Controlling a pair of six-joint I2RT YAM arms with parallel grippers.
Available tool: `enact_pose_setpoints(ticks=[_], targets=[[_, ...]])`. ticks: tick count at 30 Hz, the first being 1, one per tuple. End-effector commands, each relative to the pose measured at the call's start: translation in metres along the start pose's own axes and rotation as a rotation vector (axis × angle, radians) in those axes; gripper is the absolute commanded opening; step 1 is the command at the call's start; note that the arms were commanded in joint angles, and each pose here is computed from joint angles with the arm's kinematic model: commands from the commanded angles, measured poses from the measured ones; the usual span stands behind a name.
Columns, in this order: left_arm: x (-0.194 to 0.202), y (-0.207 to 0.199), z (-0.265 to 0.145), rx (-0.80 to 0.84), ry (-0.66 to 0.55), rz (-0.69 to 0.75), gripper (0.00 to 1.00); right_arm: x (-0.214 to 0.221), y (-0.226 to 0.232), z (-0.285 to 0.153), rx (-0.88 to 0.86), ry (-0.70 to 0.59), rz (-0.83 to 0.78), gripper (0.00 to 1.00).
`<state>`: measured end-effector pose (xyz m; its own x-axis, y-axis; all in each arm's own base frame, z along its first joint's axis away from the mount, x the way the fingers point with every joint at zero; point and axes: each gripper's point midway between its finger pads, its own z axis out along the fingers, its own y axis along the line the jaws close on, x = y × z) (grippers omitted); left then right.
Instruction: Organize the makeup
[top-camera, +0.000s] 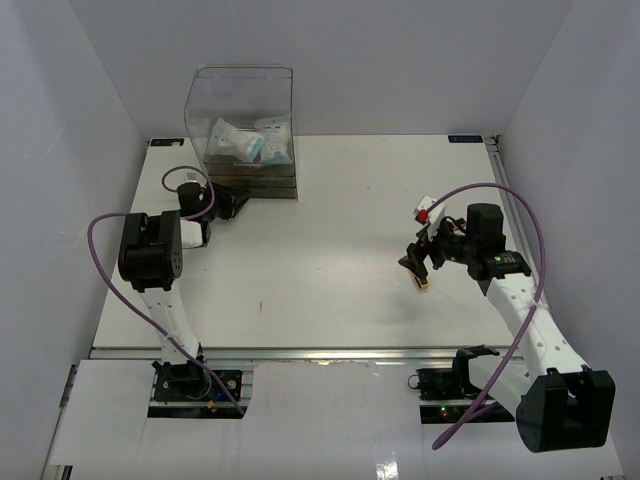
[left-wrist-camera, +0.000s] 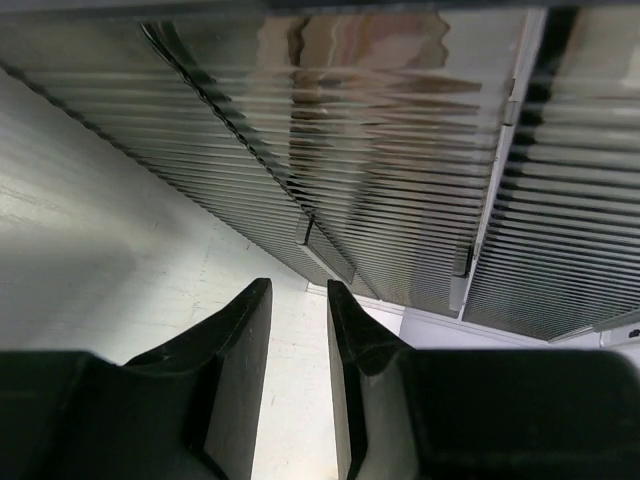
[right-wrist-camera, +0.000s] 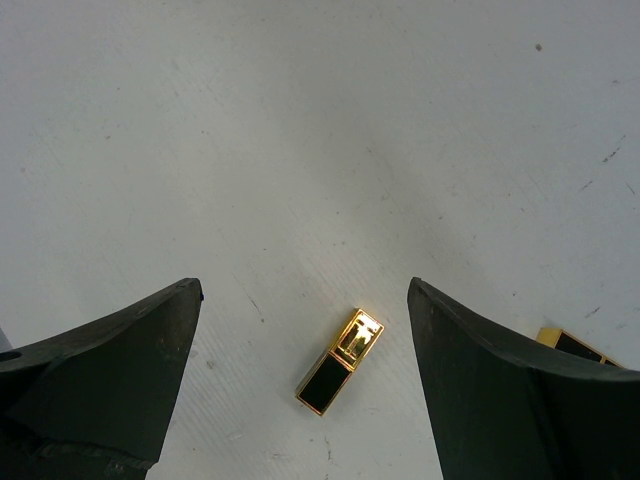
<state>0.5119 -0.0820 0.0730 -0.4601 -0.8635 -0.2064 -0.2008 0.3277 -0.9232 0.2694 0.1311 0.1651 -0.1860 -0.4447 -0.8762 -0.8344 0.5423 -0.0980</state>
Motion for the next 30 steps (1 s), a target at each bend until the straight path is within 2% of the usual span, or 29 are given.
enact_pose_setpoints(ticks=[1,16,24,30], targets=[[-0.006,-0.019,0.001,0.065,0.0,0.025,0.4,0.001,-0.003,0.001,0.005,-0.002,-0.008,0.9],[-0.012,-0.006,0.015,0.052,0.005,-0.032,0.41,0.003,-0.004,0.002,0.006,0.004,-0.008,0.9],[-0.007,-0.007,0.011,0.079,0.014,-0.046,0.34,0.003,-0.004,0.001,0.008,0.004,-0.009,0.9],[0.003,-0.014,-0.005,0.133,0.028,-0.025,0.41,0.003,-0.004,0.002,0.004,0.004,-0.008,0.9]])
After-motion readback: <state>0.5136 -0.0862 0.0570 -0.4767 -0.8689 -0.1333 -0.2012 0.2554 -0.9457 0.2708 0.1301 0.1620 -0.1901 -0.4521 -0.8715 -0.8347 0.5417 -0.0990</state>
